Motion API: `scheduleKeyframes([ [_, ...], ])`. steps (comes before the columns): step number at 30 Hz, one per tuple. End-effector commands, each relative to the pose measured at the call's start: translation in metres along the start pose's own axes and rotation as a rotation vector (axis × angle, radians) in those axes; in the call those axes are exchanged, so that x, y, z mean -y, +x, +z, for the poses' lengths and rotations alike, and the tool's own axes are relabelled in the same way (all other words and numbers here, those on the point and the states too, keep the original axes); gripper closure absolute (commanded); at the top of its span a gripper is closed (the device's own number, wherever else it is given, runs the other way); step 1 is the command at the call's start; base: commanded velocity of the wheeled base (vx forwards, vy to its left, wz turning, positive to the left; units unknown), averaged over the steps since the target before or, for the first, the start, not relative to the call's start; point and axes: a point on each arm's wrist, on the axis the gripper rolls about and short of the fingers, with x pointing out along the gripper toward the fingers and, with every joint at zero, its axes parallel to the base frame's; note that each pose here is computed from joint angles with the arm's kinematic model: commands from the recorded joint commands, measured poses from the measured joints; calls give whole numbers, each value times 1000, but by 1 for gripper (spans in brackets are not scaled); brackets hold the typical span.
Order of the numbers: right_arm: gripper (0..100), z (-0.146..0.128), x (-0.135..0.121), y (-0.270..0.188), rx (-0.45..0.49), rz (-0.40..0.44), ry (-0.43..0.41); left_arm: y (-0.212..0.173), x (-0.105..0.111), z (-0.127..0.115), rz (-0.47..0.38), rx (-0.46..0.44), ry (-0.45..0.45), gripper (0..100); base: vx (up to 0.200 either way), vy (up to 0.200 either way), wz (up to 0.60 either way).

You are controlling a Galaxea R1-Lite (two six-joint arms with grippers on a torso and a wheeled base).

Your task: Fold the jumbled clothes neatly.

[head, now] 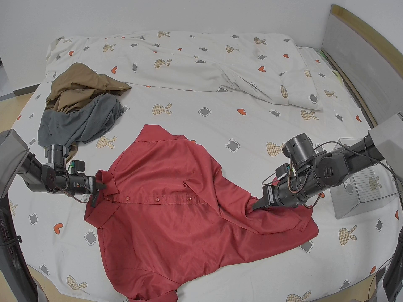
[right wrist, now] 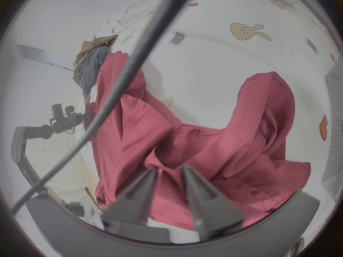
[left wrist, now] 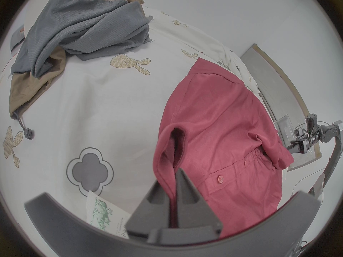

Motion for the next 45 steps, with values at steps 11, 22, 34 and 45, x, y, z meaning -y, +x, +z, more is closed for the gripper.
scheduleKeyframes([
  [11,100,29,1,-55,179,22,14,0,0,1,1,3,1,100,0,0,0],
  [22,100,58,41,-134,425,-27,96,-1,-1,1,2,4,0,100,0,0,0],
  [34,100,99,47,-143,547,-8,185,0,-1,0,2,2,-2,100,0,0,0],
  [45,0,101,69,-110,469,-87,247,1,-1,-1,1,-1,-4,100,0,0,0],
])
